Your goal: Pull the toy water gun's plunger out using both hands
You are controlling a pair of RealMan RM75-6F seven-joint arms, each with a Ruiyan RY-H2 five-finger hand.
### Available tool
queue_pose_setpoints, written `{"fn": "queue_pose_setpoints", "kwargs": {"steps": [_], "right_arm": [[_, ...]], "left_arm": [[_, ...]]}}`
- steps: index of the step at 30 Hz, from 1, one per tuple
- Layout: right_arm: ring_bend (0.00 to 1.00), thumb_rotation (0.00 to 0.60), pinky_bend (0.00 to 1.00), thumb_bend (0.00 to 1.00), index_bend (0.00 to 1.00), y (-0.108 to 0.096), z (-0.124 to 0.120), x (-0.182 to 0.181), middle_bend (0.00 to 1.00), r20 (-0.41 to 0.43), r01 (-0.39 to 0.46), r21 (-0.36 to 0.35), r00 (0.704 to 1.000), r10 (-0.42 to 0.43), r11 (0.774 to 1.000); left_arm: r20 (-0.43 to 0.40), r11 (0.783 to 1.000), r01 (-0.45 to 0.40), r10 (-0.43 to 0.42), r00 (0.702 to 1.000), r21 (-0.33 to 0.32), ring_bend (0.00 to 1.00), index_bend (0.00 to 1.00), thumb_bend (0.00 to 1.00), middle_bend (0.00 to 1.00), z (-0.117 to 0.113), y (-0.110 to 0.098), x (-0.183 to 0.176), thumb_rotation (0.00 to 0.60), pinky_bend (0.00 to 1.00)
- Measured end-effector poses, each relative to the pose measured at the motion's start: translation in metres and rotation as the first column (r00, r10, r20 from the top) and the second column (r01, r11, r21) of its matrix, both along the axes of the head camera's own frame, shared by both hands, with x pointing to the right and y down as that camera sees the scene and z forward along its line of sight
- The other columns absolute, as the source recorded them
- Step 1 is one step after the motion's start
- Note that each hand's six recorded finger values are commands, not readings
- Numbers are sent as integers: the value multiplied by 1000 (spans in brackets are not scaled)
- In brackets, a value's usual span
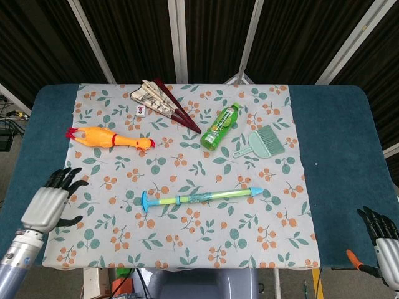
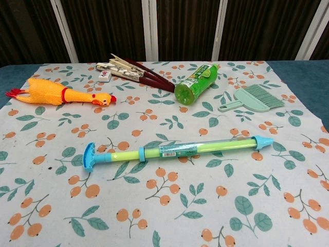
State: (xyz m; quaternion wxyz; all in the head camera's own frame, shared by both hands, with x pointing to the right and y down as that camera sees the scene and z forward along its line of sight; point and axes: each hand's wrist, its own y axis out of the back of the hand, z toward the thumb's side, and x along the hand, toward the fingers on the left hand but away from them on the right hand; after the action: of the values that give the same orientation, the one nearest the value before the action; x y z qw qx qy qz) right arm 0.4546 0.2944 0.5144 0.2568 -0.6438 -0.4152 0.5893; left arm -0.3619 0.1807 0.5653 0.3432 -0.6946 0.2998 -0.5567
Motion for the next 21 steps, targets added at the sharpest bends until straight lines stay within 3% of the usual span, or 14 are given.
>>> {"fn": "queue_pose_setpoints", "kwargs": {"steps": [11, 21], "right_arm": [[0, 600, 0, 307, 0, 1, -1, 3, 0, 16, -11, -9, 1000, 12, 1000], [0, 600, 0, 307, 0, 1, -1, 3, 0, 28, -19, -17, 999, 19, 1000]], "left_arm": [[3, 995, -63, 63, 998, -77, 0, 400, 287, 117, 59, -13, 115, 600, 62], [39, 993, -61, 65, 997, -99, 0, 418, 364, 119, 87, -14, 172, 600, 62]]}}
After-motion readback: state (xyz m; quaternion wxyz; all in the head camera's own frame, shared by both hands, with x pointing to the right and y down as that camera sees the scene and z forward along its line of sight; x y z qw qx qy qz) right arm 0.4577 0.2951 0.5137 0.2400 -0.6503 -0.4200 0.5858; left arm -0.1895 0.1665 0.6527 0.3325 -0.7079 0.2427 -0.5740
